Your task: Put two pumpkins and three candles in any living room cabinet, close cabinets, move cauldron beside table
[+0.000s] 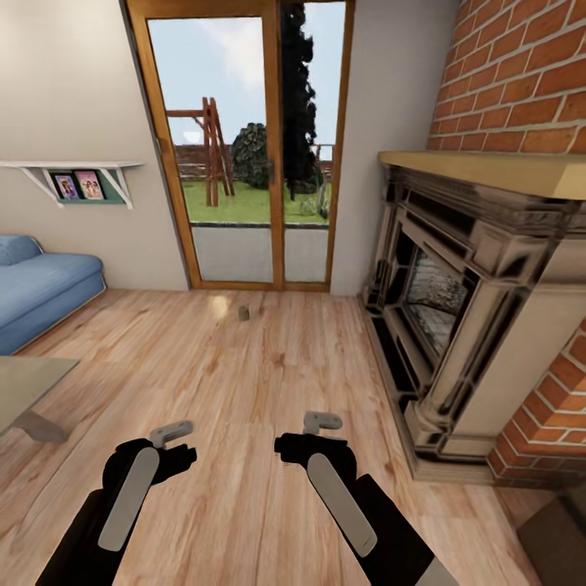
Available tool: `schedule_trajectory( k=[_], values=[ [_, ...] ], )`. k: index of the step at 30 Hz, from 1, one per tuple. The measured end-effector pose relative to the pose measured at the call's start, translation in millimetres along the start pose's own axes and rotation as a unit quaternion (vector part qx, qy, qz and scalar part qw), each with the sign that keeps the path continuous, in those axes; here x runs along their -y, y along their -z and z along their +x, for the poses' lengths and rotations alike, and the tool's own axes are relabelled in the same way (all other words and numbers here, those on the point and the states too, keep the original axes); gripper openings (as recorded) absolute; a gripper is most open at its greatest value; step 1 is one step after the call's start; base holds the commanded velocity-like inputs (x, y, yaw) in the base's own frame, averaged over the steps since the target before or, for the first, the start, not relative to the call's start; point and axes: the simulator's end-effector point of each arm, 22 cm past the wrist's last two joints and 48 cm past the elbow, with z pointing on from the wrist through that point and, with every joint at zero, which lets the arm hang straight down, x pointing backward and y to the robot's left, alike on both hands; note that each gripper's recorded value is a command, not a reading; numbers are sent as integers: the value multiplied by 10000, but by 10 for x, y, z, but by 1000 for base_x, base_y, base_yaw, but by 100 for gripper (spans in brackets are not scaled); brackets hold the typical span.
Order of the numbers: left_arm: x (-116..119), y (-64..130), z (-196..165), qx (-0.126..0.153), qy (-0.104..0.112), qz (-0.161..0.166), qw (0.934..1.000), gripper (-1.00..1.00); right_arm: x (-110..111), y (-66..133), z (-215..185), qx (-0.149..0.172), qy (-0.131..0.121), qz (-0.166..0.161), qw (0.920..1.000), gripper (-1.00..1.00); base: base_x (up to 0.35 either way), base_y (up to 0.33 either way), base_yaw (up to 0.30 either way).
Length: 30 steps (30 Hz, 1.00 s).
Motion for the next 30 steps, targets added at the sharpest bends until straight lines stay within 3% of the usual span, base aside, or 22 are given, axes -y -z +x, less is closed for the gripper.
schedule_trajectory(
  k=[4,18,30],
  values=[
    [-212,-153,112,-222,-61,-206,9995,100,0,14,-18,22,4,16,10000,100,325,0,0],
    [-260,-176,102,-240,-63,-246,9994,100,-33,21,-5,31,67,1,10000,100,326,0,3],
    [-261,-155,85,-216,-55,-241,9995,100,-33,33,-9,41,84,21,10000,100,326,0,220]
  ],
)
